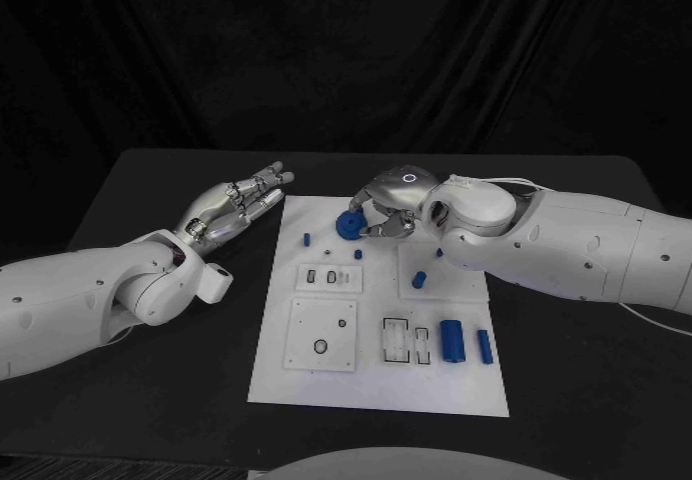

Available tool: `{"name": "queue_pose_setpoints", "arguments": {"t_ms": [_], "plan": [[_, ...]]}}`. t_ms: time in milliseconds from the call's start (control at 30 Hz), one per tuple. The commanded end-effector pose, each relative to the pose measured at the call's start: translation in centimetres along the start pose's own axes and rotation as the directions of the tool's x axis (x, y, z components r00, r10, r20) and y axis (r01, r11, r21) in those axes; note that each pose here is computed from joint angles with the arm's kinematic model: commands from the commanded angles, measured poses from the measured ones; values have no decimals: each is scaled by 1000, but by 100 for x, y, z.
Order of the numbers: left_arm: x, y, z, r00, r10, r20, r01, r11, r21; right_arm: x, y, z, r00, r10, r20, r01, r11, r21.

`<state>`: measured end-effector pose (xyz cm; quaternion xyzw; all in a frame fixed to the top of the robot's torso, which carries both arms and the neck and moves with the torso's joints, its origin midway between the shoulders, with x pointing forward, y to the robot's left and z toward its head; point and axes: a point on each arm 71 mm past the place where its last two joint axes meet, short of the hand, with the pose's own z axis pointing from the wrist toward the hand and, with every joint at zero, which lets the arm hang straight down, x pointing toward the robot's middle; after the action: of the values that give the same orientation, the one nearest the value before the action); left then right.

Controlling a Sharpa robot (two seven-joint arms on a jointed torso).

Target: Assemble the parts on the task board

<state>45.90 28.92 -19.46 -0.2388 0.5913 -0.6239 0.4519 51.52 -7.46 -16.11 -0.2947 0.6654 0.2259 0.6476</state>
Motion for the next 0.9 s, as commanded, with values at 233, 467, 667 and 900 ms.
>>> {"name": "queue_pose_setpoints", "arguments": {"t_ms": [233,467,667,900], "plan": [[13,-40,15,1000,-9,-11,9,999,47,59,-3,6,998,-12,-56,12,1000,3],[9,-41,12,1000,-9,-10,9,999,47,61,-44,-11,999,-10,-47,11,1000,14],[-1,-40,4,1000,-7,-8,8,999,46,35,-91,-45,1000,-4,1,4,1000,19],[-16,-40,-10,1000,-6,-5,6,999,44,3,-172,-135,998,4,60,-6,1000,30]]}}
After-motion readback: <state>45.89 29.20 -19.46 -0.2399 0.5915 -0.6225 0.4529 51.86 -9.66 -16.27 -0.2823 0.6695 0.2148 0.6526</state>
